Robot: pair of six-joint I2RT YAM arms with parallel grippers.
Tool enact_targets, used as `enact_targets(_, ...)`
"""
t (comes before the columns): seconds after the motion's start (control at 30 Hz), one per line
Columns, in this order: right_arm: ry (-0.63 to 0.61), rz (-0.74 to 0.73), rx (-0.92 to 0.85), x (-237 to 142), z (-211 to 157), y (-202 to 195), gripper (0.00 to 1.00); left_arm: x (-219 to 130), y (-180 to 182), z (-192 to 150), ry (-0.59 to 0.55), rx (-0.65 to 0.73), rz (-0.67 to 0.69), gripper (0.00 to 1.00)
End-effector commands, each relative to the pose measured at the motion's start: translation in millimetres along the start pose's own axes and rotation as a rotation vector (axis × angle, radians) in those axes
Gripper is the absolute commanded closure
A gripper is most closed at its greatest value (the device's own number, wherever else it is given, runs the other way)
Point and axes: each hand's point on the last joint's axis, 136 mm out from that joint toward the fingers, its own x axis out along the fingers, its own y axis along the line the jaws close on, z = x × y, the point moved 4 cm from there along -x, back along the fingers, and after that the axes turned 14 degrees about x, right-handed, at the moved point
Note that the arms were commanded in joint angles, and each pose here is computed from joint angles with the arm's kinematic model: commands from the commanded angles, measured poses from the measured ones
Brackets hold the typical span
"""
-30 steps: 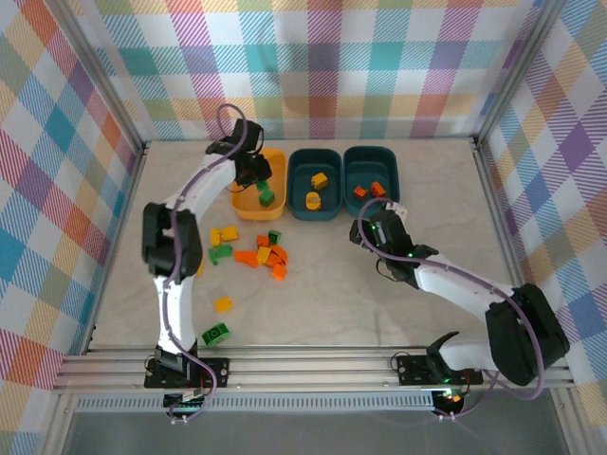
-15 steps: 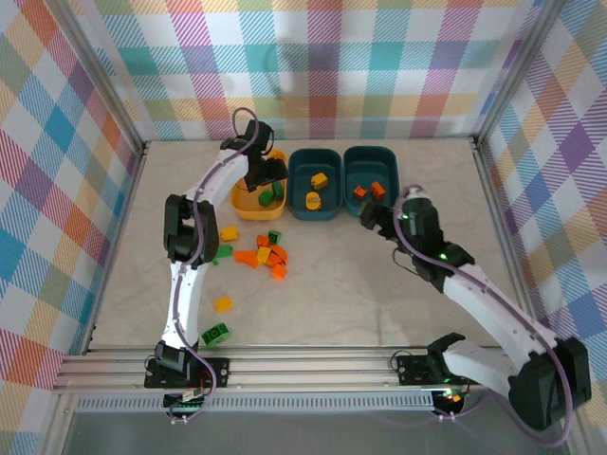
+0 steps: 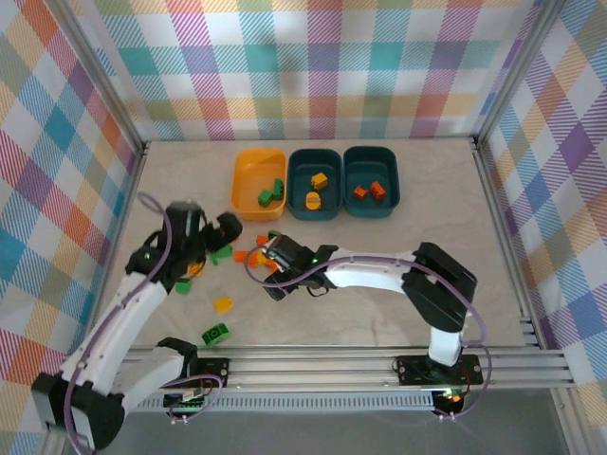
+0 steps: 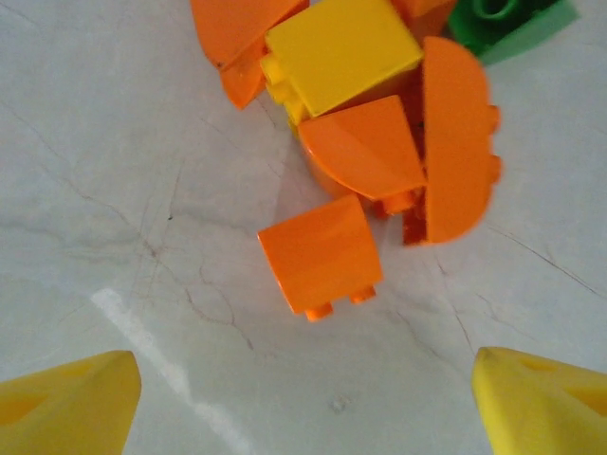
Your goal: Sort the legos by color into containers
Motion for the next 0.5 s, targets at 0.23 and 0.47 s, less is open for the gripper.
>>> enact_targets(0.23, 0.041, -0.042, -0.023, 45.3, 2.4, -3.6, 0.19, -24.7, 56.0, -94.1, 0.064, -0.166, 0.009, 0.0)
enact_targets(0.47, 0.021, -0.018, 0.009, 56.3, 9.2, -4.1, 0.36, -19.2, 62.0, -105.9, 0.15, -0.171, 0.063, 0.0)
